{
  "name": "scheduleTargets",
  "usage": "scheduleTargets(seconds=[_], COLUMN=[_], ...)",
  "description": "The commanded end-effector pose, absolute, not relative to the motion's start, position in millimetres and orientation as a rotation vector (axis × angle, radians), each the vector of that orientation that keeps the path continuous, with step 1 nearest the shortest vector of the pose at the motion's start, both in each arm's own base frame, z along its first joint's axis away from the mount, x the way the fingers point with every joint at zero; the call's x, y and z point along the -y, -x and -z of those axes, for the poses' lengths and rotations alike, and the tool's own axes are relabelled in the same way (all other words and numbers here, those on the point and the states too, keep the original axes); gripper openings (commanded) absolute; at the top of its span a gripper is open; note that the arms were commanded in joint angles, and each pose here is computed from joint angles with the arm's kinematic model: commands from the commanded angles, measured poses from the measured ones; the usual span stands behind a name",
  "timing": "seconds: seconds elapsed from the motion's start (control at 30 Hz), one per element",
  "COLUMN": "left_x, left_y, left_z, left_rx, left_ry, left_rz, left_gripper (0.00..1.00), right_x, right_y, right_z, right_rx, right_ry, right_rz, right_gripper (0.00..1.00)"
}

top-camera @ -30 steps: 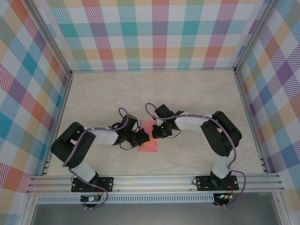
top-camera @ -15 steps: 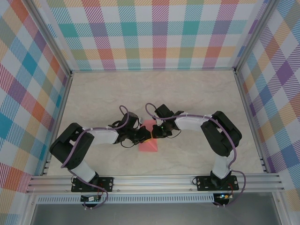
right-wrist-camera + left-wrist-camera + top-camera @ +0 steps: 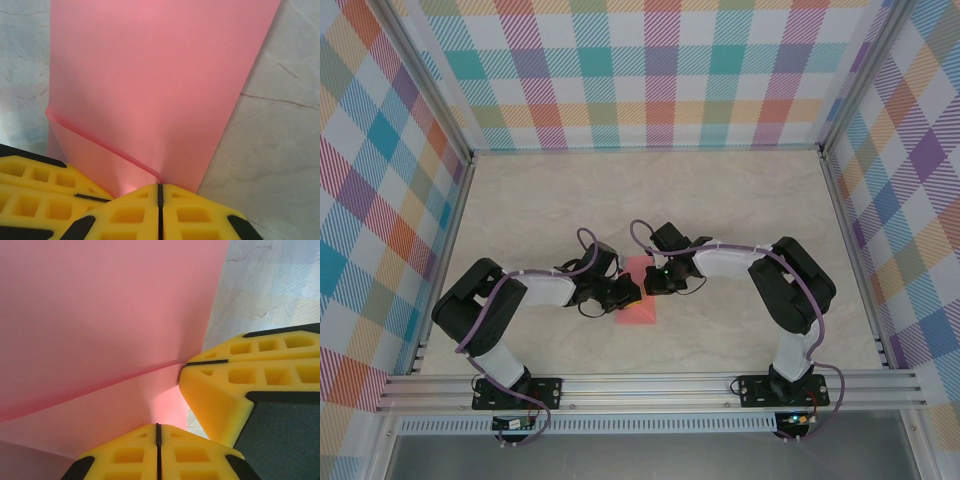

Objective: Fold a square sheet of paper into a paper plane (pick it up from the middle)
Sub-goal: Fold the triangle a second time at the center of the table.

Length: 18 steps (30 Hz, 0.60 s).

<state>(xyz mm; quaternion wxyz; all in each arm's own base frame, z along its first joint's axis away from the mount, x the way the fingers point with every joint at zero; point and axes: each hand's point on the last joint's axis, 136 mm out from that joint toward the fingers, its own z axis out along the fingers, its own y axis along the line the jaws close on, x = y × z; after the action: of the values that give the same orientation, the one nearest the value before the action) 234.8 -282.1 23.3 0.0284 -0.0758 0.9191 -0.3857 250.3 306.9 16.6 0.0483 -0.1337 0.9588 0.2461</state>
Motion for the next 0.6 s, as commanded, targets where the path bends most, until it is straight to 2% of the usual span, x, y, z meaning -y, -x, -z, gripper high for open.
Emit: scheduleTargets(seconds=[0.0, 0.57], left_x=[281.6, 277.1], left_y=[-229.6, -225.9], left_z=[-16.9, -9.2], left_rx=[-2.868, -2.896], left_ry=[0.203, 0.216], left_rz=[1.139, 1.103], left_gripper=[0.08, 0.07], right_x=[-296.5, -296.5], right_y=[-242.7, -242.8], right_z=[-13.2, -11.6], right_rx=[-2.984, -2.993], right_ry=[0.38, 0.376], right_rz=[-0.716, -0.71], right_gripper=[0.08, 0.09])
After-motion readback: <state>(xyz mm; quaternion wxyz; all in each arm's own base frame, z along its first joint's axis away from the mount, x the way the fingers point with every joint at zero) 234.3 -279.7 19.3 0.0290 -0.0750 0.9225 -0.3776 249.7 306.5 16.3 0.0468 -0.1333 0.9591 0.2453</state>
